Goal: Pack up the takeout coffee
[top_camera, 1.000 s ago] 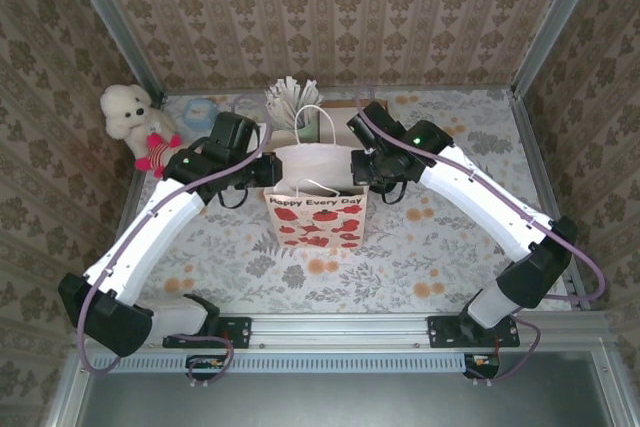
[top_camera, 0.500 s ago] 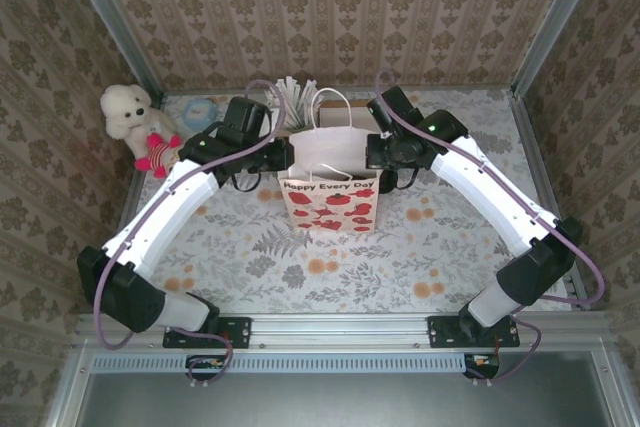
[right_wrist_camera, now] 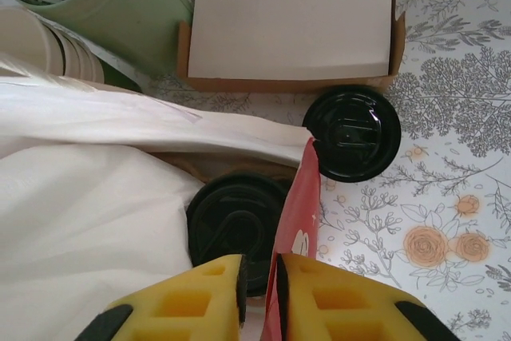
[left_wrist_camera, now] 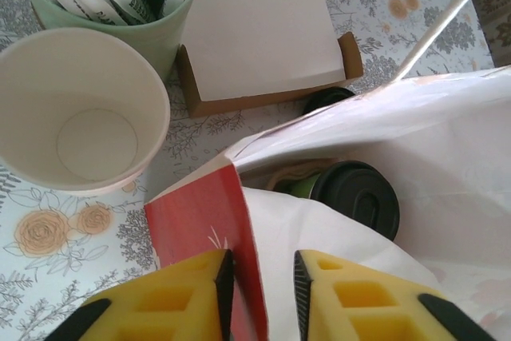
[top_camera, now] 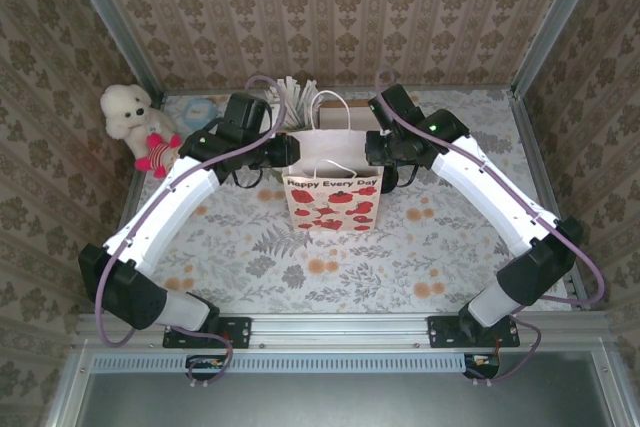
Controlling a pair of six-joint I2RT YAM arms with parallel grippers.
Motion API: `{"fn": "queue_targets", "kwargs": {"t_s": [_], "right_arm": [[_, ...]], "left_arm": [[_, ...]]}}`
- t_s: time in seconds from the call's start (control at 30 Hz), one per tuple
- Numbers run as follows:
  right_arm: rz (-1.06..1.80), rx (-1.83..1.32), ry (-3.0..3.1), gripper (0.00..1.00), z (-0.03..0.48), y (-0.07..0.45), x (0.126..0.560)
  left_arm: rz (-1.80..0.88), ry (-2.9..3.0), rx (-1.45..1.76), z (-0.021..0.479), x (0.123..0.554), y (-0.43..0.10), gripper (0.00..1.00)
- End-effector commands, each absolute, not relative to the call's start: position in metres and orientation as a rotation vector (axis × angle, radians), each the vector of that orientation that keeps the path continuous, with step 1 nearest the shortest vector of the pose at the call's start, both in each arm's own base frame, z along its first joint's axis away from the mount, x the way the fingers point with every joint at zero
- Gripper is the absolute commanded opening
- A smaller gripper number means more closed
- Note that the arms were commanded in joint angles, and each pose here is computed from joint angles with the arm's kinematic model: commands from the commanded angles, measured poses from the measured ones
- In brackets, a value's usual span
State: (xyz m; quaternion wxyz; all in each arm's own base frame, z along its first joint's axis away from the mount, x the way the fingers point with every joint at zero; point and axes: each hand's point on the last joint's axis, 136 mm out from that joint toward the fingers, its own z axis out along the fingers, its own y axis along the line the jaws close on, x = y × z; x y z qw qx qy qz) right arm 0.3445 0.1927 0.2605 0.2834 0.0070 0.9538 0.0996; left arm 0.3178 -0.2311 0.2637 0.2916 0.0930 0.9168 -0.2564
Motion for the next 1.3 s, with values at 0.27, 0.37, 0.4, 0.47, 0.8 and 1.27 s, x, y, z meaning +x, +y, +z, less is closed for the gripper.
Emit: {"fn": "queue_targets", "kwargs": {"t_s": [0.27,0.37,0.4,0.47,0.8,1.27], "right_arm": [[0.328,0.022,2.241,0.62,0.331,0.167,0.340],[0.334,0.092,2.098,0.85,0.353,0.147,0.337],[0.317,0.124,2.051,0.92,0.358,0.137,0.336],[0.276,0.194,1.918,1.00,0.371,0.112,0.334],[-0.200,0.669,1.647,1.00,0.288,-0.059,0.323],[-0.113,0.381,2.004,1.00,0.117,-0.060,0.400]], "left_arm": [[-0.712,2.232,0.038,0.317,0.322,-0.176,0.62],[-0.579,2.169,-0.109,0.322,0.323,-0.135,0.80],[-0.512,2.147,-0.156,0.323,0.323,-0.119,0.85],[-0.346,2.065,-0.242,0.325,0.323,-0.082,0.98],[0.257,1.818,-0.568,0.236,0.321,0.061,1.00],[0.131,1.948,-0.109,0.128,0.392,0.031,1.00]]}}
